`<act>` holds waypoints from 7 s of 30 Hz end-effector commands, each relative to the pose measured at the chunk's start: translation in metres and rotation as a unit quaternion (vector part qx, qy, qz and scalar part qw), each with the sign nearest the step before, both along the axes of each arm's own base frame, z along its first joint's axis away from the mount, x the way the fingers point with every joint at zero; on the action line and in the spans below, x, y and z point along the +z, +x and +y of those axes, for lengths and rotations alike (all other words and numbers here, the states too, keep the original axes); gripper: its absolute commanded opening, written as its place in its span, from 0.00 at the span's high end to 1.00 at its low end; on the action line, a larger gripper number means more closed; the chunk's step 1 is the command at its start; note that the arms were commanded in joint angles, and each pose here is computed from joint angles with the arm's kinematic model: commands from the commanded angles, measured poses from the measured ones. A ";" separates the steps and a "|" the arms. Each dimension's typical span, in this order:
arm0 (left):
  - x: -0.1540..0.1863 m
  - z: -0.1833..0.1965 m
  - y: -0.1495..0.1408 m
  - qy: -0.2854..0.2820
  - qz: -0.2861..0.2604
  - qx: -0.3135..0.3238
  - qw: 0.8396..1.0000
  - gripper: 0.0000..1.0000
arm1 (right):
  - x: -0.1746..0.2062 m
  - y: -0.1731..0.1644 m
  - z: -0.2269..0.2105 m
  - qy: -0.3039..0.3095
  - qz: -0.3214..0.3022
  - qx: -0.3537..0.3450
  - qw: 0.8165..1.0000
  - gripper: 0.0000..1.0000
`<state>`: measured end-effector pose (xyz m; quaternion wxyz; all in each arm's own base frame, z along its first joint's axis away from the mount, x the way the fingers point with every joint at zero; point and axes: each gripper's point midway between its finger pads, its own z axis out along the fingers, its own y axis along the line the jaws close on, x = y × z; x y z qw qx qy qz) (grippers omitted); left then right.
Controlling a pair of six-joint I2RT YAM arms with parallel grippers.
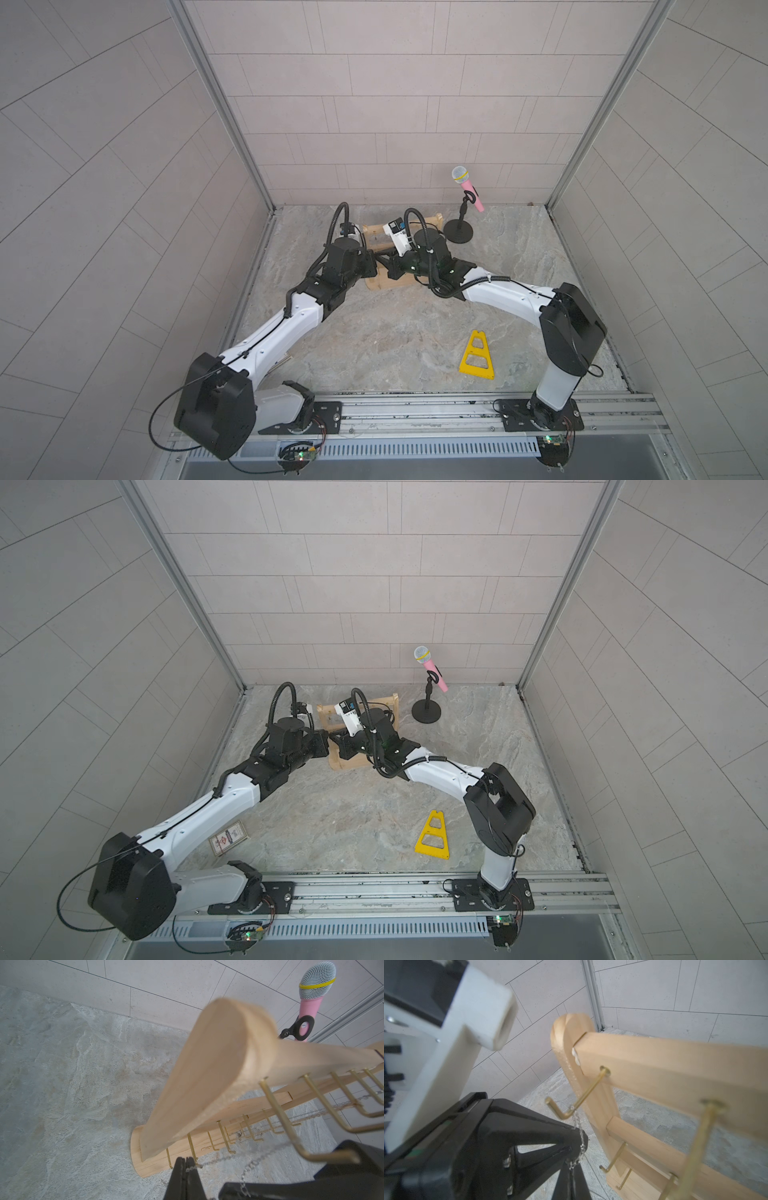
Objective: Hang the necklace on the jewelry display stand
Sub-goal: Hang the necklace on the stand, then reset both arms
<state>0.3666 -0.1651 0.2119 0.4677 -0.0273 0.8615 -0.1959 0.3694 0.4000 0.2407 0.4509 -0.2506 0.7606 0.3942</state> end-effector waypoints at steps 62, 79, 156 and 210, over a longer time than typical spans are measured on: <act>0.012 -0.004 0.002 -0.004 -0.013 -0.005 1.000 1.00 | -0.007 0.035 -0.022 -0.014 -0.001 -0.080 0.997 0.98; 0.011 -0.002 0.003 0.001 -0.012 0.000 1.000 1.00 | -0.009 0.037 -0.019 -0.015 0.002 -0.077 0.997 0.97; 0.017 0.014 -0.027 -0.002 0.008 0.030 1.000 0.67 | 0.010 -0.017 -0.040 -0.041 0.016 -0.051 0.998 0.71; -0.097 0.157 0.010 0.182 -0.100 0.128 0.970 0.00 | -0.149 0.020 -0.444 -0.188 -0.070 -0.528 0.825 0.00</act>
